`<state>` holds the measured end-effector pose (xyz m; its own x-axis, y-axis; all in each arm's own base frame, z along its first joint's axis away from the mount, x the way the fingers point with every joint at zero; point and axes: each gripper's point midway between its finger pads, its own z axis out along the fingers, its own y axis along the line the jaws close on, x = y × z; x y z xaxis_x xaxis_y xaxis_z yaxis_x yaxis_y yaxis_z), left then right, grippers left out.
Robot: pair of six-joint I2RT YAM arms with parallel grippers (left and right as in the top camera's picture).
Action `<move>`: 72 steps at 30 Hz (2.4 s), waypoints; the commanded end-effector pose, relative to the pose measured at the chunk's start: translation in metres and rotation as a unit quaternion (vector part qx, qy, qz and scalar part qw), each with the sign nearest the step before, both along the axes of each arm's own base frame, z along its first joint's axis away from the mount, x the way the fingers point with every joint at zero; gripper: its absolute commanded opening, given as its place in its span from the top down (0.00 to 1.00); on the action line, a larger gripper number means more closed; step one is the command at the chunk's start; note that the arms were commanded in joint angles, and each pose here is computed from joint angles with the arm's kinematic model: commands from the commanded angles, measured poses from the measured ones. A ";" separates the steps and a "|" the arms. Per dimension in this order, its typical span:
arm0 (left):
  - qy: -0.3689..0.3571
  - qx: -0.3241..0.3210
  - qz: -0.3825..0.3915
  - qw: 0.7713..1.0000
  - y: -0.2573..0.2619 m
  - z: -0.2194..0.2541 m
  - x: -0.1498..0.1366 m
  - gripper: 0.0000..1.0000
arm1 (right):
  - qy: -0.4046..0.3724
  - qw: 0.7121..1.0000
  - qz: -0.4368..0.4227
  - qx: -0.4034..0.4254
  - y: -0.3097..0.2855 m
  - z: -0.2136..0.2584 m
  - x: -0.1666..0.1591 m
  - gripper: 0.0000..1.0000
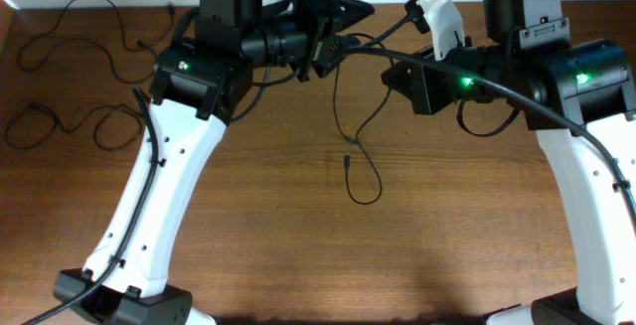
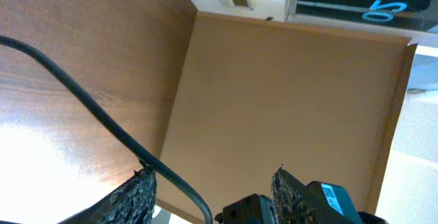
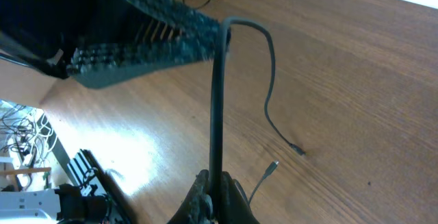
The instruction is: Untangle cables
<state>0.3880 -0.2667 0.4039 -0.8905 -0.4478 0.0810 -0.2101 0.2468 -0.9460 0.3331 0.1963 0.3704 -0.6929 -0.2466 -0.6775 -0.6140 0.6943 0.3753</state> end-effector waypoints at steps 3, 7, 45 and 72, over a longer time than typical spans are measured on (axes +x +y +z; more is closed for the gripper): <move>-0.001 -0.005 -0.021 1.000 -0.022 0.007 -0.017 0.43 | 0.008 1.000 -0.002 0.010 0.004 0.001 0.000 0.96; 0.007 -0.006 -0.017 1.000 -0.027 0.006 -0.019 0.46 | 0.008 1.000 -0.002 0.010 0.004 0.001 0.000 0.96; 0.017 -0.007 -0.033 0.999 -0.031 0.004 -0.027 0.79 | 0.010 0.999 -0.032 0.000 0.005 0.000 0.005 0.96; -0.080 0.050 -0.038 0.995 -0.025 0.000 -0.017 1.00 | 0.014 0.998 -0.055 -0.021 -0.004 -0.006 0.008 0.50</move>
<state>0.3669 -0.2949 0.3985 -0.9201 -0.3874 0.0573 -0.1805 0.2896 -0.9400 0.3387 0.1954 0.3677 -0.7282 -0.1973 -0.6563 -0.5443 0.7484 0.3789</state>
